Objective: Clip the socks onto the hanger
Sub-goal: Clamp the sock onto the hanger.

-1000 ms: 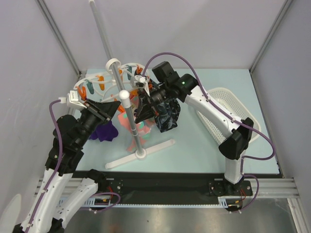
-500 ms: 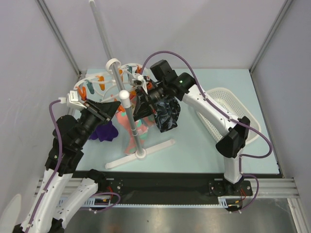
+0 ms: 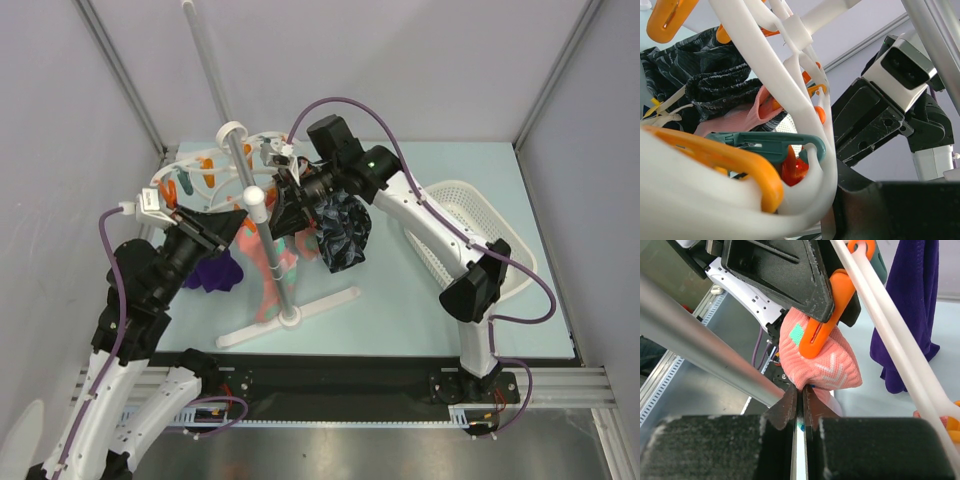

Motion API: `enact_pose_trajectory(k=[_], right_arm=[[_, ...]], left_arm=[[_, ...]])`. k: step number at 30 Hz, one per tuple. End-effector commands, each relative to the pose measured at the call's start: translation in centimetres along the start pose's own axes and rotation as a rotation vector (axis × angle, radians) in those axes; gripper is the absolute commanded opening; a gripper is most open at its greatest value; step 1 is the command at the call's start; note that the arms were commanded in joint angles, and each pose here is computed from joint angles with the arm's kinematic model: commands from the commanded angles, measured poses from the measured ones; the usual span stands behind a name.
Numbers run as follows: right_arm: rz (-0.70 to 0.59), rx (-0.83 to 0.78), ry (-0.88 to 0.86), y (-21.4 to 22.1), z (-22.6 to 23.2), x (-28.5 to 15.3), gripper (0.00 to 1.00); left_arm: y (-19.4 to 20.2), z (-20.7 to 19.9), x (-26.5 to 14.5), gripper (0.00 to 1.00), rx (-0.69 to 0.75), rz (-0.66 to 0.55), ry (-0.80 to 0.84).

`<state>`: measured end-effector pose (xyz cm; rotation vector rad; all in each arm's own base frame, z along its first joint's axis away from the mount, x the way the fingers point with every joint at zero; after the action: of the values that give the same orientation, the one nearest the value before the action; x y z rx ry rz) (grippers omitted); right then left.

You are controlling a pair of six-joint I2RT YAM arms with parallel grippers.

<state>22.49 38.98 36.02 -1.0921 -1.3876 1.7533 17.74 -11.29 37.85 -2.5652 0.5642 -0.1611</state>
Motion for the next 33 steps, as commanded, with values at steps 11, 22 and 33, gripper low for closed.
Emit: enact_pose_trajectory(k=[11,22,33], right_arm=[[-0.047,-0.058,-0.004,-2.1,0.0,0.1,0.00],[-0.044,-0.019,0.068,-1.7,-1.6,0.6,0.34],[-0.046,0.218,0.497,2.7,-5.0,-2.5,0.59]], left_arm=[[0.4,0.0,-1.2,0.48,0.021,0.026,0.005],[-0.3,0.6,-2.2,0.94,0.041,-0.041,-0.026],[-0.6,2.5,-6.3,0.91,0.129,-0.097,-0.110]])
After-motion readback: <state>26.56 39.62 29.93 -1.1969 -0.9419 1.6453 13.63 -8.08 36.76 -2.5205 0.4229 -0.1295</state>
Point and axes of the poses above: each gripper's point midway between its finger pads, its own x axis out along the fingers, its own z axis along the line the jaws close on, y = z × x, the point moved 5 cm from there along -x, back along the fingers, and after that the axes turned 9 degrees about -x, right-handed, at the moved point
